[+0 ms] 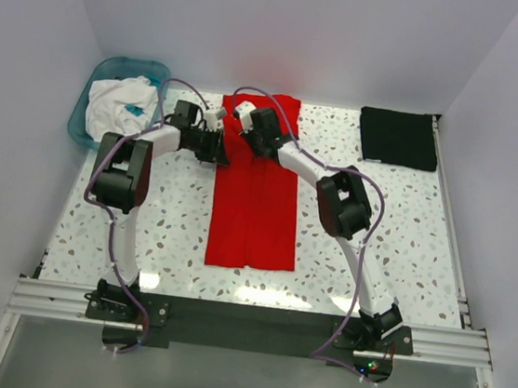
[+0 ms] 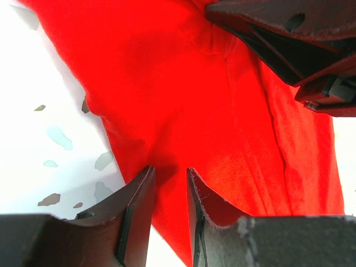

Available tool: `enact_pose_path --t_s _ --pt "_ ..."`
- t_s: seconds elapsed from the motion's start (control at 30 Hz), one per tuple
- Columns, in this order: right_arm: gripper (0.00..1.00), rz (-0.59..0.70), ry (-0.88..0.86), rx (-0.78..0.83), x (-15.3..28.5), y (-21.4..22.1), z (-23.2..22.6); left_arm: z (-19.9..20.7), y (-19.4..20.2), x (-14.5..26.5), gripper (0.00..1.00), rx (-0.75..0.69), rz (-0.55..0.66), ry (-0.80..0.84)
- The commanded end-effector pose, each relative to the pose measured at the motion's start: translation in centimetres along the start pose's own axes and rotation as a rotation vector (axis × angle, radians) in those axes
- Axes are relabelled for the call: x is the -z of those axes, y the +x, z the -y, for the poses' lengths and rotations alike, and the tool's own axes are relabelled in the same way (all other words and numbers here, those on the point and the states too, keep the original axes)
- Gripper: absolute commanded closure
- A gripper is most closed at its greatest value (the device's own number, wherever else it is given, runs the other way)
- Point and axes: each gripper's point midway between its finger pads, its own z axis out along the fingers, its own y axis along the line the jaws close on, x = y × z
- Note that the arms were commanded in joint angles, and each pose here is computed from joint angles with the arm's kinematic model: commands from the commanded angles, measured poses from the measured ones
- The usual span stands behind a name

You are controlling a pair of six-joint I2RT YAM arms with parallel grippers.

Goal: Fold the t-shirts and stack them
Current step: Fold the tshirt

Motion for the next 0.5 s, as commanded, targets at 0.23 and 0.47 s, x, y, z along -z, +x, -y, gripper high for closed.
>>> enact_pose_path --t_s 0.23,0.47 --pt "0.61 0.077 0.0 -0.003 4.9 -4.5 1.9 -0.3 -0.3 0.6 0.62 0.05 0.013 0.012" --pt "0.39 0.147 -0.035 -0.076 12.0 -8.0 5.4 5.8 -5.1 6.2 0.45 -0.139 0.213 0.184"
